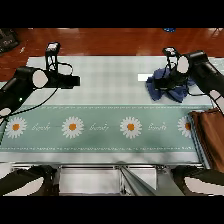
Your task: Fold the shirts.
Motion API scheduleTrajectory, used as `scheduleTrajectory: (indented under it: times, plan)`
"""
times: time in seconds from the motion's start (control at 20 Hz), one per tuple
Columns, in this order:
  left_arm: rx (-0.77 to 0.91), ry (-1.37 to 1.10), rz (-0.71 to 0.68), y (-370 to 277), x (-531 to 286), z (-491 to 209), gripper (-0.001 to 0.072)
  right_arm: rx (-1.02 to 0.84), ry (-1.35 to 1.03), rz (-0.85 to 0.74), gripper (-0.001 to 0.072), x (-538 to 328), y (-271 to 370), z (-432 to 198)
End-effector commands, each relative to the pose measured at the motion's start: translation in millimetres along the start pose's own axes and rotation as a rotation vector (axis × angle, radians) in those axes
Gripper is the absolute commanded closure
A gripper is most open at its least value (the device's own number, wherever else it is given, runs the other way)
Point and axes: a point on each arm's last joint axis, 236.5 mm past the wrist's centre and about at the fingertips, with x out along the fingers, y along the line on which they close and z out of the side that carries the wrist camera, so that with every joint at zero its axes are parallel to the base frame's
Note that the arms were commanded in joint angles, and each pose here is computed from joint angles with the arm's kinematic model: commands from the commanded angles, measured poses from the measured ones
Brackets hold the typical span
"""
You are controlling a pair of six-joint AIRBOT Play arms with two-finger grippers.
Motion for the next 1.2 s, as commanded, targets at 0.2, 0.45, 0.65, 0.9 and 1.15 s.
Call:
scheduleTrajectory:
  times: [0.2, 0.45, 0.65, 0.9, 1.15]
  plan:
    - [0.000, 0.000, 0.001, 0.6, 0.1, 0.1, 0.0687, -0.001, 0.000, 0.000, 0.0684, 0.0, 0.3, -0.1]
    - [-0.001, 0.000, 0.001, 0.6, 0.1, 0.1, 0.0687, 0.000, -0.001, 0.001, 0.0684, 0.1, 0.5, 0.2]
    - [-0.001, -0.021, -0.003, -0.3, 0.1, 5.1, 0.0687, 0.000, -0.121, 0.022, 0.0684, -1.7, 5.4, 28.6]
    - [0.011, -0.307, -0.020, 1.6, -8.8, 72.9, 0.0424, -0.067, -0.552, -0.103, 0.0292, -32.1, -20.0, 126.0]
    - [-0.065, -0.359, 0.074, 64.8, -12.4, 90.5, 0.0198, 0.326, -0.500, -0.106, 0.0294, 27.1, -120.1, 135.6]
